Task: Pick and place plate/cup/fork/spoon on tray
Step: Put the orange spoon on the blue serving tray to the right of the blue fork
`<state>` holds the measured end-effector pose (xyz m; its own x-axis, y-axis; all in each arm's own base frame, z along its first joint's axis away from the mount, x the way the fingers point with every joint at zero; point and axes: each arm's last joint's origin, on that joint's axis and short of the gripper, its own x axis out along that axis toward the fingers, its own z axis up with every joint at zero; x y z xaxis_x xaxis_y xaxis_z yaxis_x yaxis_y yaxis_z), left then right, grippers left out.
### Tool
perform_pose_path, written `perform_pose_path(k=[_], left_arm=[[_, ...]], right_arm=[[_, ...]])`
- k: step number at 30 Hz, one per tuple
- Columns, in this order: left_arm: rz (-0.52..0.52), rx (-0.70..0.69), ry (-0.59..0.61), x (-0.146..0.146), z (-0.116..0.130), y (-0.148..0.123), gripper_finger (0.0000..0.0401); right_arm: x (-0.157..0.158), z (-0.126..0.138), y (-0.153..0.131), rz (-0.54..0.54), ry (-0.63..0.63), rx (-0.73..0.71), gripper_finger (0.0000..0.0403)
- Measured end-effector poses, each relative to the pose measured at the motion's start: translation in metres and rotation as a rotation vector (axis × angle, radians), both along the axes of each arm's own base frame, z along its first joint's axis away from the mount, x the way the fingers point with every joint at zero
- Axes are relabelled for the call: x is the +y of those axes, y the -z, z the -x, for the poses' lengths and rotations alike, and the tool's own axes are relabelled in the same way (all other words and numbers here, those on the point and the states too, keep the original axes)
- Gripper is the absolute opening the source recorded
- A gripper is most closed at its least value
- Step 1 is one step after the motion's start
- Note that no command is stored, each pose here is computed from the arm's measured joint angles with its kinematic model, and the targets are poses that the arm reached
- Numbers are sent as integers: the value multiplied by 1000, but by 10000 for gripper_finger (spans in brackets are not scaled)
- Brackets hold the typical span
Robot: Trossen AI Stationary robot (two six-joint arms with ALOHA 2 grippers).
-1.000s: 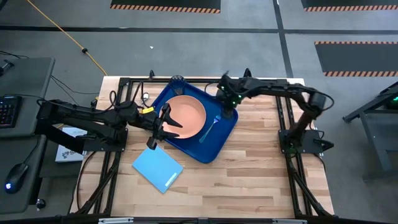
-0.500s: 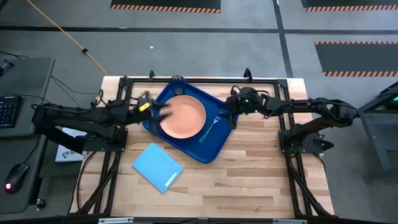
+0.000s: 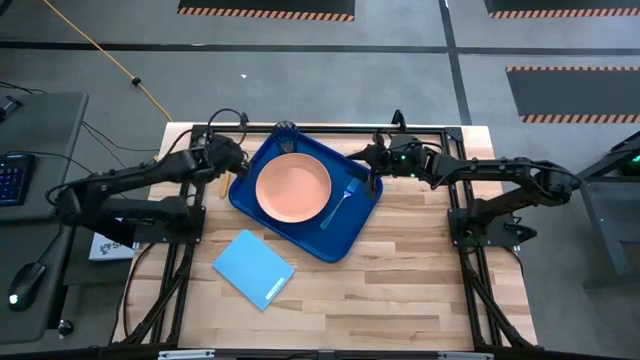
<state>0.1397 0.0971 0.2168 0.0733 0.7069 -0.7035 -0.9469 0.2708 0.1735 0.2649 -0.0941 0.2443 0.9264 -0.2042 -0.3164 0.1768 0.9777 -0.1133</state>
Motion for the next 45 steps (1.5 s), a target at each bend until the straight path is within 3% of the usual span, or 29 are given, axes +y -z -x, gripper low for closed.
perform_pose_path(k=[4, 11, 15, 20, 28, 34, 39, 45], left_arm=[[133, 11, -61, 18, 5, 24, 161], [165, 3, -153, 39, 7, 55, 161], [189, -39, -153, 47, 2, 67, 161], [226, 15, -160, 52, 3, 86, 161], [180, 67, -228, 54, 7, 92, 161], [202, 45, -239, 56, 9, 92, 159], [196, 14, -264, 60, 10, 91, 125], [194, 7, -260, 60, 10, 91, 46]], right_arm=[[0, 0, 0, 2, 0, 2, 188], [0, 0, 0, -1, 1, 2, 188], [0, 0, 0, -6, 3, 1, 188], [0, 0, 0, -6, 3, 1, 188], [0, 0, 0, -1, 1, 3, 188], [0, 0, 0, -6, 3, 2, 188], [0, 0, 0, -6, 3, 3, 188], [0, 0, 0, -6, 3, 3, 188]])
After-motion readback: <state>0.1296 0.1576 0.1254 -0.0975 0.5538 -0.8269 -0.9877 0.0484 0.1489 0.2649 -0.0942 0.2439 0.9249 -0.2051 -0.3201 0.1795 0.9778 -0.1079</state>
